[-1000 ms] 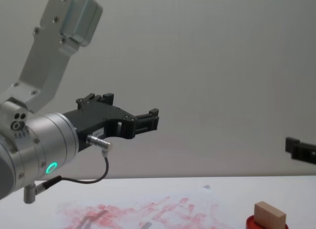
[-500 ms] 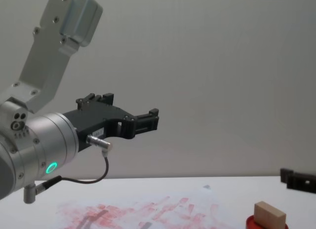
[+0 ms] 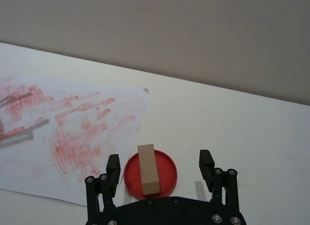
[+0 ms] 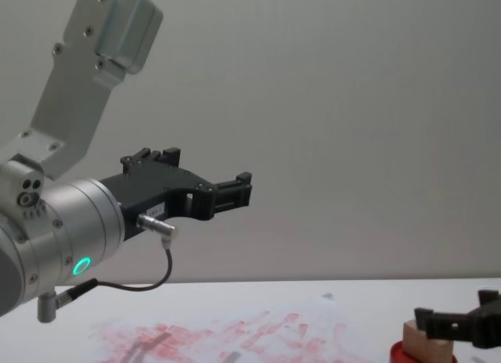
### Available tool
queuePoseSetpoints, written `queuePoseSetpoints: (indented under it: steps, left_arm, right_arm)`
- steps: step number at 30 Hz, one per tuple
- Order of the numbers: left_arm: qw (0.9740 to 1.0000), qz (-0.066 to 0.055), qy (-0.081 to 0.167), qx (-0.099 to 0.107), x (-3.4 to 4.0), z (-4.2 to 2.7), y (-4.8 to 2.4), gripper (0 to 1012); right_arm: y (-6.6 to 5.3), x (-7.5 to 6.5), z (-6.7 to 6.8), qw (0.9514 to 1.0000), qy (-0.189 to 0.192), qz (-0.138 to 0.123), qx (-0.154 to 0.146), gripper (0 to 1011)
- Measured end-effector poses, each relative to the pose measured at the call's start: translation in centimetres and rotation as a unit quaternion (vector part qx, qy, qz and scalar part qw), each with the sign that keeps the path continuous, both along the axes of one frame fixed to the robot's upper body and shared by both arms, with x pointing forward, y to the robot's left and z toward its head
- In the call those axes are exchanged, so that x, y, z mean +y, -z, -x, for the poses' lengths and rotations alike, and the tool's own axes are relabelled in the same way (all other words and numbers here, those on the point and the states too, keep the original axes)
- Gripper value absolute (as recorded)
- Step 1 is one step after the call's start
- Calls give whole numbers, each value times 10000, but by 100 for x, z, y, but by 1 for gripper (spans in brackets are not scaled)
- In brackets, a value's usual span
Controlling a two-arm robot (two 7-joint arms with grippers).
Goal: Use the one hand to pick up the stamp and affix it onto the A4 paper.
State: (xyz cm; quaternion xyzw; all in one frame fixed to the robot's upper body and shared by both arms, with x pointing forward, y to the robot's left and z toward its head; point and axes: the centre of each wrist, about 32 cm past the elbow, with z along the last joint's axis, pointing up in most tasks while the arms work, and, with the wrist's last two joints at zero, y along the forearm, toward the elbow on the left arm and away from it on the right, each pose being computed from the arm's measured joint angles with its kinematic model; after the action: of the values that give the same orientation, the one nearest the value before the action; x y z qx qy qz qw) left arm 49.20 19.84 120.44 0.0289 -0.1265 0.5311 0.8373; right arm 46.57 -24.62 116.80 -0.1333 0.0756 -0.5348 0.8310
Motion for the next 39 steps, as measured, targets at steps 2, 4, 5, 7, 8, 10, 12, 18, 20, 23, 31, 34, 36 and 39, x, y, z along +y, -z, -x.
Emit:
queuePoseSetpoints:
  steps: [2,4,5,7,8,10,12,18,20,23,31,34,36,39]
  left_arm:
    - [10000,0,0,0,0,0,0,1001]
    - [10000,0,0,0,0,0,0,1001]
    - [10000,1,0,0,0,0,0,1001]
    - [10000,1,0,0,0,0,0,1001]
    - [10000,0,0,0,0,0,0,1001]
    - [10000,1,0,0,0,0,0,1001]
    - [10000,1,0,0,0,0,0,1001]
    - [10000,0,0,0,0,0,0,1001]
    - [10000,1,0,0,0,0,0,1001]
    - [10000,0,0,0,0,0,0,1001]
    - [10000,0,0,0,0,0,0,1001]
    - [10000,1,0,0,0,0,0,1001]
    - [10000,1,0,0,0,0,0,1001]
    - [10000,1,0,0,0,0,0,1001]
  right_arm:
    - [12,15,-34,9999,-66,47,79,1001]
    - [20,28,-59,9998,-101,73,124,1001]
    - [25,38,-78,9997,-138,100,168,1001]
    - [33,49,-94,9996,-169,123,210,1001]
    - [41,62,-111,9994,-197,146,252,1001]
    - [49,74,-123,9992,-221,160,284,1001]
    - [59,91,-139,9989,-255,189,331,1001]
    - [82,126,-161,9983,-296,253,428,1001]
    - [87,134,-165,9982,-301,266,449,1001]
    - [96,146,-172,9979,-308,290,484,1001]
    - [107,161,-179,9976,-315,321,524,885]
    - [112,166,-182,9975,-319,332,540,807]
    - [113,168,-183,9974,-320,336,546,746]
    - [115,172,-184,9974,-323,343,554,624]
